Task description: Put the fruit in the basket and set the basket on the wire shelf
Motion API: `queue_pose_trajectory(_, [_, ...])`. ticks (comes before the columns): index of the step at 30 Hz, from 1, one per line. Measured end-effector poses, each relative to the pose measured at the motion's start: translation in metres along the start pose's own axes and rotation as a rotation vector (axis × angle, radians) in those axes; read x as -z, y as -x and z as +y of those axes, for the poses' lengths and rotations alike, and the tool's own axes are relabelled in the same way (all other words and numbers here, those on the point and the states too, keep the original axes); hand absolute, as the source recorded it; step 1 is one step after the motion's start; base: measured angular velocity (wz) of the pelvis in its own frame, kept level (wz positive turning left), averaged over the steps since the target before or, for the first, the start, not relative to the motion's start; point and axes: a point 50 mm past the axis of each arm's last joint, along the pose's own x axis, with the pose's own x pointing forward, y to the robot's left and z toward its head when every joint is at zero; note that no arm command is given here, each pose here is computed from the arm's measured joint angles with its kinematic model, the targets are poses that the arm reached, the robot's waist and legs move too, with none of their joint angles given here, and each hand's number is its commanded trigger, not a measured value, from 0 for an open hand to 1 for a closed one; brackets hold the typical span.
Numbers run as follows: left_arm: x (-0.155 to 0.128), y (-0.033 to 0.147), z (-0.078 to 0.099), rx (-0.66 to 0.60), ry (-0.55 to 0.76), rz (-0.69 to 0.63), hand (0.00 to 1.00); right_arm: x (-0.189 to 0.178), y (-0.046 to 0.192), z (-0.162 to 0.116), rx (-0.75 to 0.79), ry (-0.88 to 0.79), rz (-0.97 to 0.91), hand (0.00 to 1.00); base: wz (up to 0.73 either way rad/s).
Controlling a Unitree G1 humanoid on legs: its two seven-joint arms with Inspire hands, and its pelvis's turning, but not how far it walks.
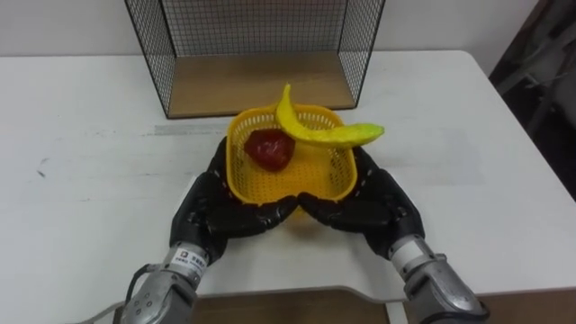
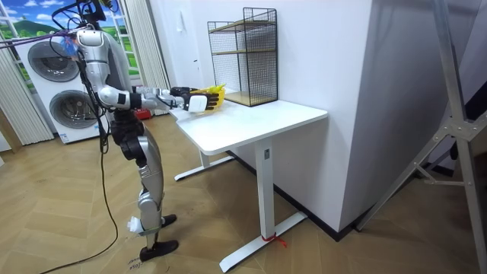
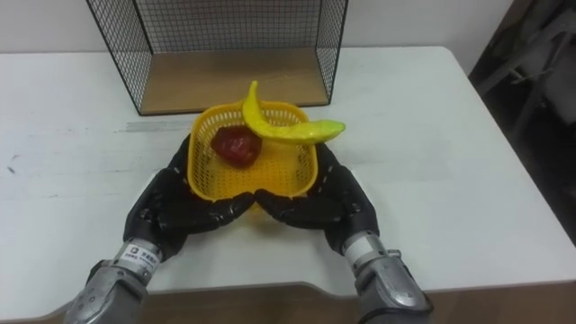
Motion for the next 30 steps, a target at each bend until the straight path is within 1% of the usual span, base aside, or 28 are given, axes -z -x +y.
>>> queue_pose_trajectory(10, [-0.009, -0.005, -0.003, 0.015, -0.007, -0.037, 0.00, -0.009, -0.002, 0.003, -0.003, 0.010, -0.038, 0.00, 0.02])
queue_pose_trajectory(17, [-0.010, -0.005, -0.003, 0.017, -0.008, -0.039, 0.00, -0.010, -0.003, 0.003, -0.002, 0.011, -0.040, 0.00, 0.00])
queue_pose_trajectory(21, [-0.016, -0.007, -0.006, 0.030, -0.011, -0.061, 0.00, -0.015, -0.004, 0.004, -0.006, 0.014, -0.060, 0.00, 0.00])
queue_pose_trajectory(27, [-0.033, -0.009, -0.015, 0.059, -0.018, -0.136, 0.00, -0.034, -0.007, 0.011, -0.015, 0.031, -0.138, 0.00, 0.00])
queue_pose_trajectory(30, [-0.034, -0.010, -0.015, 0.056, -0.019, -0.137, 0.00, -0.035, -0.008, 0.012, -0.017, 0.035, -0.140, 0.00, 0.00])
